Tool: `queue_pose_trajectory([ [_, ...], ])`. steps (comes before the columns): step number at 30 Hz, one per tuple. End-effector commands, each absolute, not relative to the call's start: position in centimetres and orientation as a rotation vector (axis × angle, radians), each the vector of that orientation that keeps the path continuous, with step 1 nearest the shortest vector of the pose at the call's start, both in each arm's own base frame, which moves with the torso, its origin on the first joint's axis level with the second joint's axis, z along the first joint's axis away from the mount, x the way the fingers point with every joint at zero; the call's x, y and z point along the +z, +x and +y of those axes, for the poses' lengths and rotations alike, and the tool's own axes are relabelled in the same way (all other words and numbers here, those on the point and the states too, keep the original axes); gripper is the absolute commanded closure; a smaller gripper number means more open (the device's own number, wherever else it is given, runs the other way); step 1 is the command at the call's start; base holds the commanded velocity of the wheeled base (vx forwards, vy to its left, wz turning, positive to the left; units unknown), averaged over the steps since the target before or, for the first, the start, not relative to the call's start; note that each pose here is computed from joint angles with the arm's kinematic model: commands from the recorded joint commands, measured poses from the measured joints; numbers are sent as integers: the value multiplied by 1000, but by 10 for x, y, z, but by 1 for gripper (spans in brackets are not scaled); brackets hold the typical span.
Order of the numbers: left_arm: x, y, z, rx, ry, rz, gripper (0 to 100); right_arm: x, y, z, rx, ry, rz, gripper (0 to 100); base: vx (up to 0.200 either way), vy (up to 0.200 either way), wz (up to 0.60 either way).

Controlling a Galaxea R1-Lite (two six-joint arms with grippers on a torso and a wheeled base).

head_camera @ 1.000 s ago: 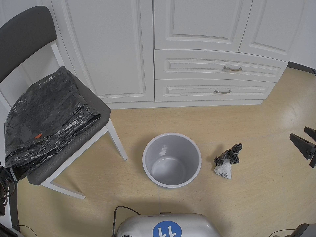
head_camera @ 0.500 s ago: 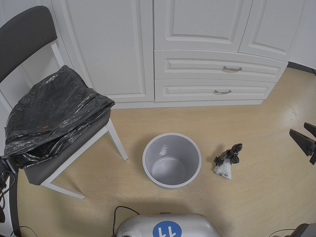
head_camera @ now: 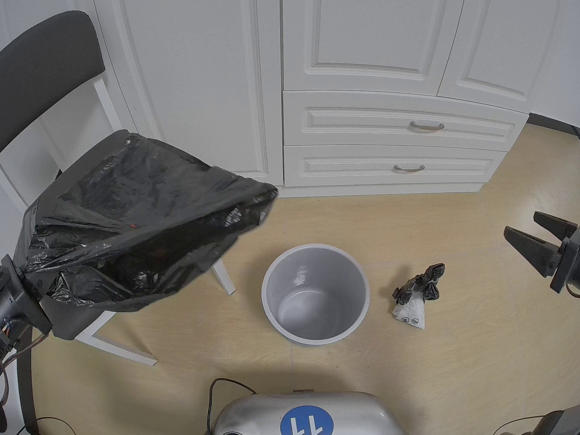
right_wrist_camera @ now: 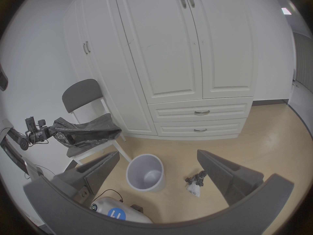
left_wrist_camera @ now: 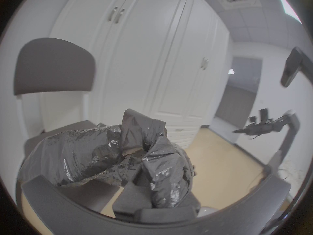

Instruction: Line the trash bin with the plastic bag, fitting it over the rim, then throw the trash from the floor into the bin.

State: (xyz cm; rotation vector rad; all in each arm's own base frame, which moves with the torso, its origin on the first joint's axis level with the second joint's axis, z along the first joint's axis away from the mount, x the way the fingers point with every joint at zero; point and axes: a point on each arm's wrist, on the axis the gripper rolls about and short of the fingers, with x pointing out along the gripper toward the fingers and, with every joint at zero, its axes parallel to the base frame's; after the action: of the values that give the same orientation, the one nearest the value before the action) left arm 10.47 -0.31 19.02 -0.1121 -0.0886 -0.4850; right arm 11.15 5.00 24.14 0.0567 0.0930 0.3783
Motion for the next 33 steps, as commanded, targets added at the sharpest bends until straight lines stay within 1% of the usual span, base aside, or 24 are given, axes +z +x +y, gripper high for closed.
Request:
queue_pose_trajectory([
  [1,215,82,-24,-735,-201,-182,100,233,128,73,462,32,144,0,0,0,0],
  [3,224,78,-26,-773,-246,-199,100,228,129,80,496,22,169,0,0,0,0],
  [8,236,74,-30,-845,-283,-226,100,222,129,90,545,8,202,0,0,0,0],
  [25,238,78,-34,-886,-348,-180,100,205,104,104,735,-36,247,0,0,0,0],
  [30,235,84,-37,-897,-371,-143,100,193,96,108,858,-89,278,0,0,0,0],
  [32,235,85,-37,-901,-375,-138,100,190,97,110,872,-99,293,0,0,0,0],
  [33,235,85,-38,-906,-379,-136,100,185,100,117,884,-109,326,0,0,0,0],
])
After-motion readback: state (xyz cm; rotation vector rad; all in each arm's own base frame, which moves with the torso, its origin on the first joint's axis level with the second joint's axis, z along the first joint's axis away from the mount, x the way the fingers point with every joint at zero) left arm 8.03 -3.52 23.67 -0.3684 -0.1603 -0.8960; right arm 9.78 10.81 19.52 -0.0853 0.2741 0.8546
